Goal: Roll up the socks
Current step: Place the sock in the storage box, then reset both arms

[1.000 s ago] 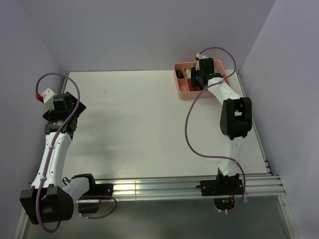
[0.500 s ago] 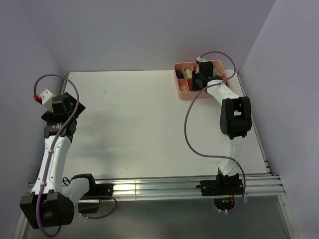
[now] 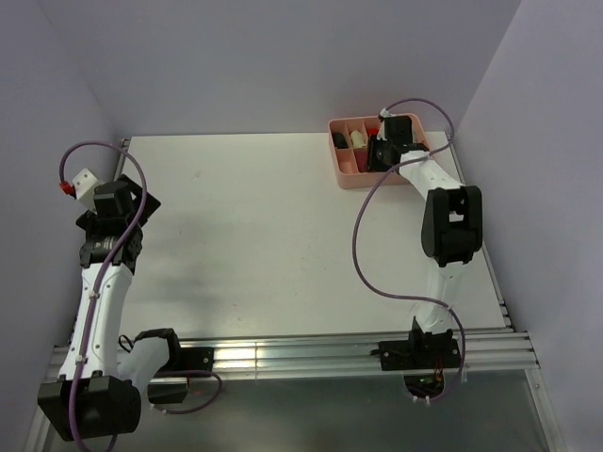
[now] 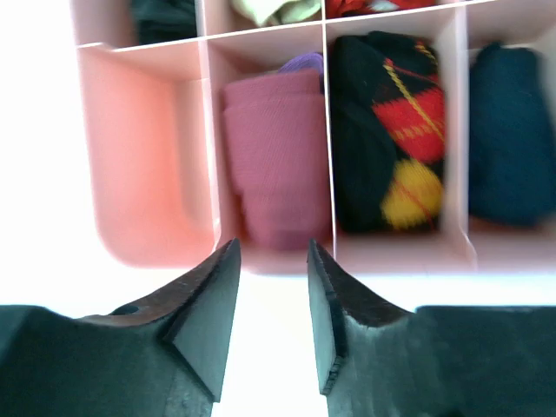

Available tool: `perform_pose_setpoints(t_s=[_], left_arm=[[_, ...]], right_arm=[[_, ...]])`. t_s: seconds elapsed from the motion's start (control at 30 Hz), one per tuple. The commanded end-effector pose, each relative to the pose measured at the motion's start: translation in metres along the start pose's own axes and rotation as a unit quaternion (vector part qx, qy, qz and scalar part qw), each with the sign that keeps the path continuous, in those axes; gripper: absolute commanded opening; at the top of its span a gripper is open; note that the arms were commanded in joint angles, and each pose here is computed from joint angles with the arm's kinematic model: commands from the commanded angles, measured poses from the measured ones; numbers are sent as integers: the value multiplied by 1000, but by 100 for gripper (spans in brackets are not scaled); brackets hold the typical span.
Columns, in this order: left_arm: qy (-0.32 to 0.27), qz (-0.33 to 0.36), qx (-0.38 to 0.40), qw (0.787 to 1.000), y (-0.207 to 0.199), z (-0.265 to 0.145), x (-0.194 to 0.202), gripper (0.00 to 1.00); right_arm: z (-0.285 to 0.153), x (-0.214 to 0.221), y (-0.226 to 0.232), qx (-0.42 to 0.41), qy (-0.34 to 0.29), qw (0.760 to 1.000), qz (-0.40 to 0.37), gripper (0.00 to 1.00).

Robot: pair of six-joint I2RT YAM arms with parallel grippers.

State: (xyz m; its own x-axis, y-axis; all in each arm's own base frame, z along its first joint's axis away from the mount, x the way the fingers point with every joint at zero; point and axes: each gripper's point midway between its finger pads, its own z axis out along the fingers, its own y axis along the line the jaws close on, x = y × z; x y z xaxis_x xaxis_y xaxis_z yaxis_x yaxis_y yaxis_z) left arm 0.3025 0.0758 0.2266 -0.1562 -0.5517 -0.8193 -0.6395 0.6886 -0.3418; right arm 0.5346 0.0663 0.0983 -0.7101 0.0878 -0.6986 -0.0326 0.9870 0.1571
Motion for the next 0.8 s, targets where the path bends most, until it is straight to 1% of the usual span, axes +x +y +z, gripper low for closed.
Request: perform_pose_setpoints(t_s=[0.0, 0.03, 0.1, 0.13, 0.17, 0.2, 0.23, 0.27, 0.3, 0.33, 0.37, 0.4, 0.43, 0.47, 0.5, 0.57, 0.6, 0.7, 0.73, 0.77], left_arm=[[-31, -17, 30, 999, -13, -22, -32, 99], [-36, -20, 33, 999, -15, -29, -40, 99], [-44, -24, 42, 998, -18, -38, -49, 99], [-51, -26, 53, 997, -23, -45, -57, 100], [-50, -24, 57, 997, -24, -51, -59, 99], [-50, -20, 64, 996, -27, -56, -62, 99], [-61, -22, 73, 995, -31, -65, -72, 99], [-60, -18, 75, 995, -30, -71, -74, 99], [-66, -12, 77, 995, -31, -76, -78, 99], [-77, -12, 85, 993, -34, -85, -89, 99], [-83, -6, 86, 993, -34, -91, -93, 99], [-83, 1, 90, 993, -35, -97, -94, 100], [-94, -1, 91, 991, -36, -105, -103, 99], [-97, 3, 94, 991, -37, -110, -107, 100], [-98, 6, 93, 991, -36, -114, -108, 99], [-108, 8, 111, 988, -43, -128, -118, 99], [-113, 7, 123, 986, -47, -137, -123, 99], [-127, 6, 142, 982, -53, -154, -135, 99], [-130, 5, 146, 981, -53, -158, -137, 100], [-138, 6, 148, 979, -51, -164, -141, 99]], right_arm=[[-89, -70, 13, -8, -111, 994, -3, 45], [-121, -84, 14, -6, -143, 990, -3, 48], [-160, -98, 10, 14, -183, 983, 0, 54], [-174, -96, 8, 21, -189, 982, 0, 57], [-214, -108, 8, 28, -228, 973, 3, 59], [-230, -108, 1, 45, -239, 970, 8, 64], [-246, -105, -1, 52, -249, 967, 10, 67], [-281, -108, 0, 54, -280, 958, 14, 69], [-298, -104, -6, 69, -291, 954, 20, 74], [-309, -97, -9, 78, -296, 952, 26, 76], [-347, -96, -11, 81, -334, 939, 34, 81], [-361, -90, -13, 86, -345, 934, 40, 84], [-367, -80, -22, 105, -352, 928, 55, 87], [-385, -75, -26, 112, -370, 920, 63, 92], [-419, -69, -27, 111, -409, 903, 73, 100], [-443, -53, -40, 134, -440, 883, 95, 100], [-471, -42, -43, 130, -477, 862, 109, 100], [-508, -26, -46, 121, -526, 832, 130, 100], [-529, -17, -47, 115, -551, 815, 137, 100], [-540, -12, -49, 116, -563, 806, 141, 100]])
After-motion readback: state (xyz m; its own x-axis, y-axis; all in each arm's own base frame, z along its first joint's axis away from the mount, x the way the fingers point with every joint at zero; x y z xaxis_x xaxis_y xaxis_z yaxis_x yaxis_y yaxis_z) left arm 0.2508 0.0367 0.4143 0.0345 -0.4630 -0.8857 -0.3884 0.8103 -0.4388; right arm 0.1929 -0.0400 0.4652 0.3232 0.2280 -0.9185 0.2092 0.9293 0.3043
